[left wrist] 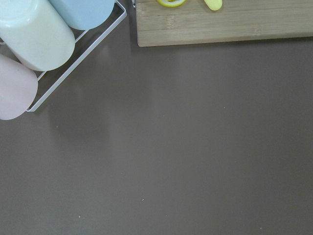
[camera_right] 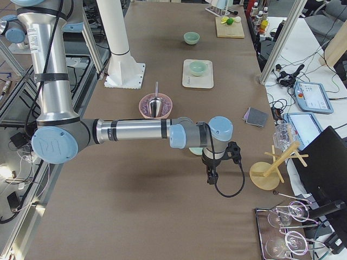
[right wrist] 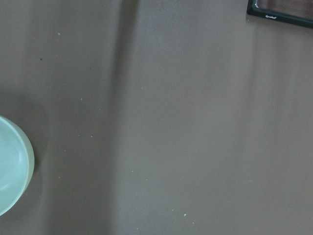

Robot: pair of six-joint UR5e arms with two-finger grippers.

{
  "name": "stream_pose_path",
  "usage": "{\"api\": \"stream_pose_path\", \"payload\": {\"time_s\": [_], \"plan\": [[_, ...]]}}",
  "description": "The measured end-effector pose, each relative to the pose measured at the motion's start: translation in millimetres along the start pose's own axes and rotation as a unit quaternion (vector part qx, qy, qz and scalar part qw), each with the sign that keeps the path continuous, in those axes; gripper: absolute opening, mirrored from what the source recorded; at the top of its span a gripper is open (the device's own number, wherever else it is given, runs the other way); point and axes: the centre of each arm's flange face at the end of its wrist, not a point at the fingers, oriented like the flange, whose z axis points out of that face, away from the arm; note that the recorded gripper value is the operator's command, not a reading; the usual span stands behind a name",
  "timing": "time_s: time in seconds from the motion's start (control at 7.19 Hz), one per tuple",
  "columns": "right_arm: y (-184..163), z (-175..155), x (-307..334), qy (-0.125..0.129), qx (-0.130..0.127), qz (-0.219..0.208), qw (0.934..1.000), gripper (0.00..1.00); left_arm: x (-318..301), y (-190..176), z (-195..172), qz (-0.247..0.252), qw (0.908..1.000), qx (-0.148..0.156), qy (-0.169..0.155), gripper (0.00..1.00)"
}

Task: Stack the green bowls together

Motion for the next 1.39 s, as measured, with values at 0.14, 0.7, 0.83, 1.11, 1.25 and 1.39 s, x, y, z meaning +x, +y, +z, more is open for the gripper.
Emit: {"api": "stream_pose_path", "payload": {"time_s": [0.14, 0.7, 0.83, 1.11, 1.25, 1.39], "plan": [[6.3, 0.3, -0.6, 0.0, 0.001, -0.001, 1.0, 1.0, 1.1, 1.1, 0.8, 0.002, 1.0, 0.001, 0.0, 0.98], [15.1, 3.0, -5.4, -0.025, 0.002, 0.0, 0.9997, 1.0, 8.5, -4.1, -4.1, 0.025, 0.9994, 0.024, -0.002, 0.97], [15.8, 2.8, -7.6, -0.033, 0.003, 0.002, 0.9994, 1.0, 10.6, -5.1, -6.0, 0.029, 0.9991, 0.03, -0.003, 0.97], [13.8, 0.5, -18.8, -0.039, 0.005, -0.007, 0.9992, 1.0, 16.7, -9.1, -9.4, 0.035, 0.9987, 0.036, -0.003, 0.98], [12.4, 3.7, -25.6, -0.04, 0.002, -0.013, 0.9991, 1.0, 21.1, -10.6, -7.6, 0.027, 0.999, 0.035, 0.006, 0.98], [10.6, 8.7, -34.1, -0.046, -0.003, -0.01, 0.9989, 1.0, 28.8, -12.3, -6.1, 0.011, 0.9989, 0.037, 0.026, 0.98]]}}
